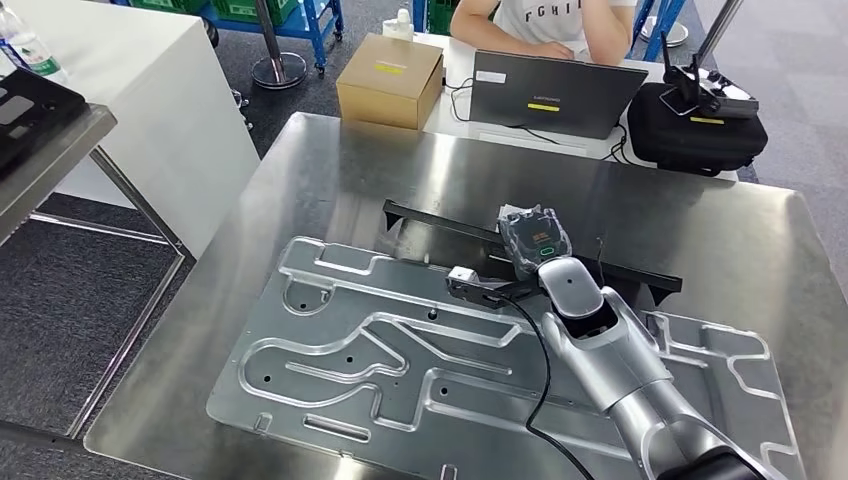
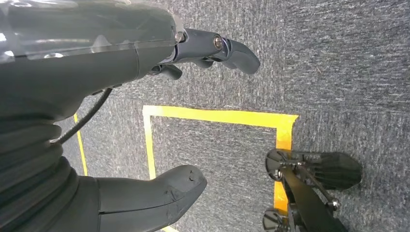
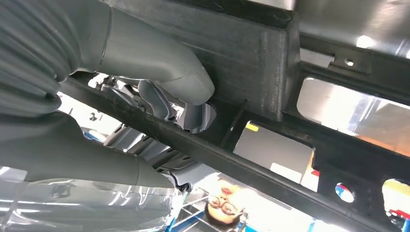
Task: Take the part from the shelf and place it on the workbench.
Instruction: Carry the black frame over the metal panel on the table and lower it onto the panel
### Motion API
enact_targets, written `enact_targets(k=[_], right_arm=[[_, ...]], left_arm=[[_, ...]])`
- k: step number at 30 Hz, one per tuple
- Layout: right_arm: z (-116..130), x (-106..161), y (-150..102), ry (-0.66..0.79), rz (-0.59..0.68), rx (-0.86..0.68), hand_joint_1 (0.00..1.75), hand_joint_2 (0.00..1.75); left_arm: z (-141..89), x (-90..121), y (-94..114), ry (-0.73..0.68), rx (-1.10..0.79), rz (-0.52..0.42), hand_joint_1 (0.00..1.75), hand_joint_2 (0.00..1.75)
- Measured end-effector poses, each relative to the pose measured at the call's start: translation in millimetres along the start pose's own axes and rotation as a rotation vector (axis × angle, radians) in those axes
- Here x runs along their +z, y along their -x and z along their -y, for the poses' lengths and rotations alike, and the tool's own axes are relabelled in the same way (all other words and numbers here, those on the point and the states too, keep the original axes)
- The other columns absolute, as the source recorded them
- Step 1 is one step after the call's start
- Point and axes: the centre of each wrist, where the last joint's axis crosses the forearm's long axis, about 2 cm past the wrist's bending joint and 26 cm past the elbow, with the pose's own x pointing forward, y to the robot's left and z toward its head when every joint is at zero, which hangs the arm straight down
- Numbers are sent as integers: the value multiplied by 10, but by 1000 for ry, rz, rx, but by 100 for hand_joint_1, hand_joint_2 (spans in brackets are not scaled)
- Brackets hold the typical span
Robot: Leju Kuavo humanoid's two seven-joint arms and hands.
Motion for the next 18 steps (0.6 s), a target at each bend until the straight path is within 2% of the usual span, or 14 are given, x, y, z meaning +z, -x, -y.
enact_targets(k=[18], right_arm=[[-8, -8, -28, -37, -30, -28, 175, 175]], left_arm=[[-25, -1, -3, 2, 7, -2, 0, 175]])
